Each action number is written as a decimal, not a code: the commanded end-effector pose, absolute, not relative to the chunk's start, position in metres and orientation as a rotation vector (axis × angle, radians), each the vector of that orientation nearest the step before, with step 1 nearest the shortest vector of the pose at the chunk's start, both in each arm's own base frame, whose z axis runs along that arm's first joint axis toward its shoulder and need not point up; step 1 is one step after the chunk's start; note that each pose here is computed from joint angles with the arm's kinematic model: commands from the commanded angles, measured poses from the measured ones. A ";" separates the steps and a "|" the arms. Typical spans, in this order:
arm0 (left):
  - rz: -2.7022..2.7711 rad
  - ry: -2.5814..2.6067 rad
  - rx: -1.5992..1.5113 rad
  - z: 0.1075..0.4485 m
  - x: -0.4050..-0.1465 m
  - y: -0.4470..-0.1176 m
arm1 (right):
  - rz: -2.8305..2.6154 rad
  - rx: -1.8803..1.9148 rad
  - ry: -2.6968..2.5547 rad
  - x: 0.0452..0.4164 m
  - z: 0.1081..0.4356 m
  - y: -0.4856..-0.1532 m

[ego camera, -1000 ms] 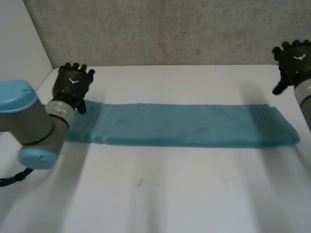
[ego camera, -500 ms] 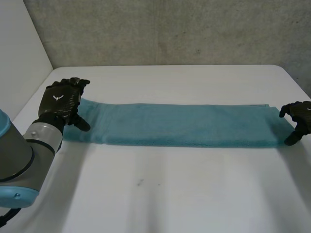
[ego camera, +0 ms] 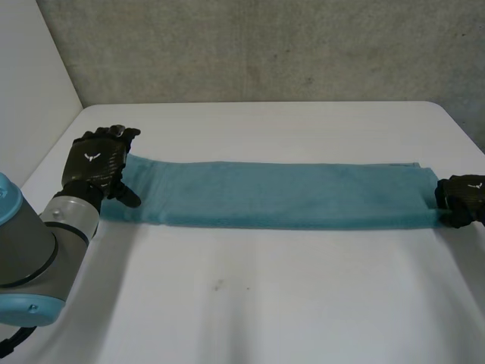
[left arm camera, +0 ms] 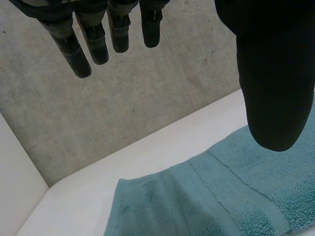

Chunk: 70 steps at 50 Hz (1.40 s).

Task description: Fold the laundry

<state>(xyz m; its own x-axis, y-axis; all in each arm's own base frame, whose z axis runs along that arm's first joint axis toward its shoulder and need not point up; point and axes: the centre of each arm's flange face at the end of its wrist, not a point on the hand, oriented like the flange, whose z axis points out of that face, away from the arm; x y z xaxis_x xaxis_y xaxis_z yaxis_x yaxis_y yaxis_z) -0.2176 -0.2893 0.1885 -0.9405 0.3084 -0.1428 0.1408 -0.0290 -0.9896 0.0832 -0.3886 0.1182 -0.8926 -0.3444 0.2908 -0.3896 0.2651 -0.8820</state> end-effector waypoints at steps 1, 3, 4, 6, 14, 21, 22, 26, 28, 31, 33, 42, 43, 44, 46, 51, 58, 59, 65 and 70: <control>2.115 -2.102 -0.490 0.188 -0.218 -0.289 | 1.681 0.603 -2.387 0.063 0.122 -0.403; 2.115 -2.103 -0.488 0.188 -0.217 -0.289 | 1.639 0.559 -2.343 0.053 0.123 -0.407; 2.115 -2.103 -0.488 0.188 -0.217 -0.289 | 1.597 0.527 -2.285 0.043 0.127 -0.412; 2.112 -2.106 -0.489 0.188 -0.217 -0.289 | 1.521 0.487 -2.196 0.024 0.132 -0.419; 2.116 -2.108 -0.484 0.188 -0.216 -0.290 | 1.385 0.499 -2.040 -0.018 0.146 -0.425; 2.125 -2.108 -0.476 0.189 -0.213 -0.292 | 1.615 0.569 -1.954 0.045 0.189 -0.429; 2.125 -2.112 -0.473 0.189 -0.213 -0.292 | 1.657 0.587 -1.938 0.058 0.195 -0.429; 2.130 -2.115 -0.467 0.189 -0.211 -0.293 | 1.905 0.761 -1.828 0.143 0.226 -0.417; 2.132 -2.113 -0.467 0.190 -0.211 -0.293 | 1.996 0.835 -1.779 0.175 0.235 -0.410; 2.133 -2.114 -0.465 0.190 -0.211 -0.294 | 2.169 0.986 -1.669 0.238 0.254 -0.389; 2.135 -2.114 -0.464 0.190 -0.210 -0.294 | 2.237 1.061 -1.632 0.267 0.258 -0.375; 2.134 -2.116 -0.463 0.190 -0.210 -0.294 | 2.463 1.549 -1.518 0.411 0.220 -0.288; 2.134 -2.116 -0.463 0.190 -0.210 -0.294 | 2.467 1.578 -1.516 0.418 0.215 -0.283; 2.133 -2.115 -0.464 0.190 -0.210 -0.294 | 2.466 1.642 -1.518 0.432 0.201 -0.272; 2.134 -2.116 -0.463 0.190 -0.210 -0.294 | 2.452 1.714 -1.531 0.444 0.182 -0.261; 2.132 -2.117 -0.464 0.190 -0.210 -0.294 | 2.379 1.909 -1.568 0.469 0.130 -0.223; 2.129 -2.116 -0.471 0.189 -0.211 -0.294 | 2.350 1.736 -1.607 0.463 0.141 -0.235; 2.126 -2.116 -0.472 0.189 -0.211 -0.293 | 2.356 1.691 -1.611 0.460 0.149 -0.237; 2.111 -2.108 -0.491 0.188 -0.215 -0.290 | 2.371 1.347 -1.748 0.420 0.207 -0.257; 2.093 -2.095 -0.518 0.186 -0.222 -0.285 | 2.308 1.156 -1.990 0.368 0.219 -0.277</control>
